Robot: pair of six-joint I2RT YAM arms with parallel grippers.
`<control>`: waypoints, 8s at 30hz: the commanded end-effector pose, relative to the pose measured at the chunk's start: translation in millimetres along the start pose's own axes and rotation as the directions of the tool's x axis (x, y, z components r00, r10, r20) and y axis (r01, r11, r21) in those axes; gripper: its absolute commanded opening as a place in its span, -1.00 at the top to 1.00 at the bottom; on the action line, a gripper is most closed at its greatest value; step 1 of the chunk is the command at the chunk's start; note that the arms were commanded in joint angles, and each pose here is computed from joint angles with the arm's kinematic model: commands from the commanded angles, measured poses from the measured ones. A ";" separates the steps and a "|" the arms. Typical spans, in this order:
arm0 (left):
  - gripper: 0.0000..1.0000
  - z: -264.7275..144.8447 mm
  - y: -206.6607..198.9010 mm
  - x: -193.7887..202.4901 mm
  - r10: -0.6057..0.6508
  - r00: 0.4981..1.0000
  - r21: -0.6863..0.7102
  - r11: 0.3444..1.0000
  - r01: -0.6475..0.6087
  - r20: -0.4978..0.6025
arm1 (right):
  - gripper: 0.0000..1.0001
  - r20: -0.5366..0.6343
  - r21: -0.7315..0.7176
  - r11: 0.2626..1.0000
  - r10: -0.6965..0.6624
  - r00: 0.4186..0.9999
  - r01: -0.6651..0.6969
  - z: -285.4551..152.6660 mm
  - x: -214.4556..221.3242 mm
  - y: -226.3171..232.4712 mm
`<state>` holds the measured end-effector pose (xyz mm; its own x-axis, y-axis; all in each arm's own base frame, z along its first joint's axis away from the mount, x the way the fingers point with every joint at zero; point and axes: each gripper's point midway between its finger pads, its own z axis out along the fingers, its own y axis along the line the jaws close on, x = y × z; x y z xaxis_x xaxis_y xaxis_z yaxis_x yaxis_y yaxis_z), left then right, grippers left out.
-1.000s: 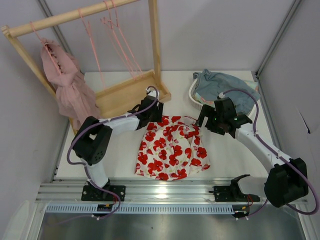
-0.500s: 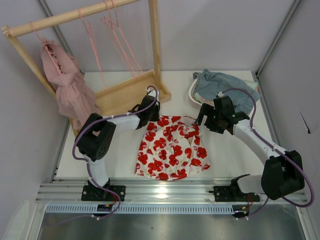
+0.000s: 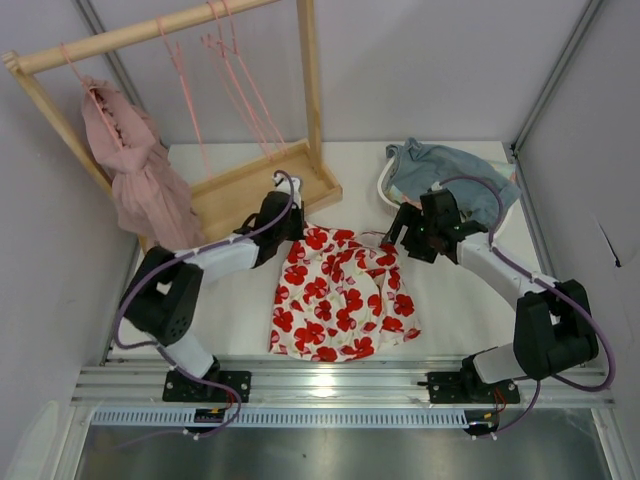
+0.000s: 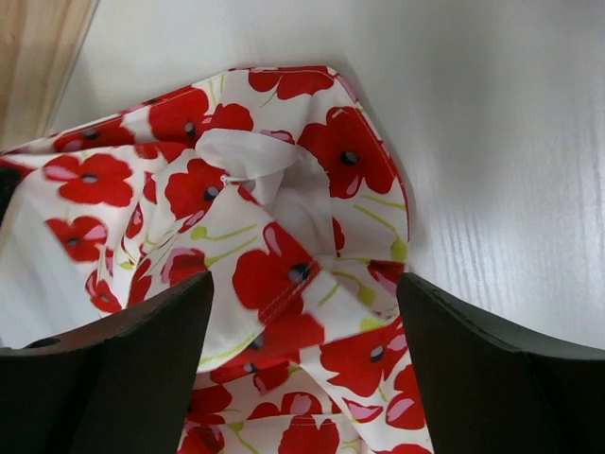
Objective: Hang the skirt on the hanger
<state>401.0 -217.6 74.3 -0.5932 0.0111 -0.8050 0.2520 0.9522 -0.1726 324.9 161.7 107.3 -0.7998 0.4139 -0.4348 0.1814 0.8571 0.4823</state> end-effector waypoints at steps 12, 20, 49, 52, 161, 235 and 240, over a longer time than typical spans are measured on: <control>1.00 -112.1 -19.7 -79.5 0.004 0.924 0.083 0.996 -0.039 0.381 | -0.31 -0.013 -0.074 0.994 -0.085 0.996 0.084 23.6 8.1 38.3; 1.00 -131.5 -18.0 -84.1 0.026 0.915 0.045 0.998 -0.048 0.404 | -0.27 -0.077 -0.065 0.985 -0.164 0.983 0.159 40.1 28.2 36.9; 1.00 -143.4 5.7 -80.8 0.020 0.924 -0.036 0.999 -0.007 0.383 | 0.06 -0.467 0.070 0.960 -0.210 0.859 0.272 -111.7 154.4 -46.3; 1.00 -145.3 -7.2 -73.1 0.008 0.927 0.041 0.999 -0.025 0.375 | -0.65 -0.441 0.106 0.957 -0.199 0.875 0.271 -126.8 148.7 -52.0; 1.00 -108.7 -19.4 -28.8 0.099 0.975 0.077 0.990 -0.116 0.201 | -0.28 0.101 0.248 0.959 -0.164 0.981 0.135 79.1 -24.2 -6.0; 1.00 -228.9 -37.8 25.5 -0.124 0.988 0.354 0.932 0.082 0.097 | -0.27 -0.101 -0.147 0.924 -0.370 0.924 0.354 -67.4 171.0 -23.7; 1.00 -231.4 -37.5 21.5 -0.116 0.987 0.351 0.934 0.071 0.108 | -0.02 -0.101 -0.072 0.924 -0.382 0.918 0.377 -53.9 167.7 -29.4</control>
<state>198.2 -179.7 173.3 -0.5722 -0.0964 -0.8144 0.4480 0.7951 -0.4089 138.4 189.3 60.2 -0.8895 -0.0136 -0.4568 -0.2031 0.9072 0.3685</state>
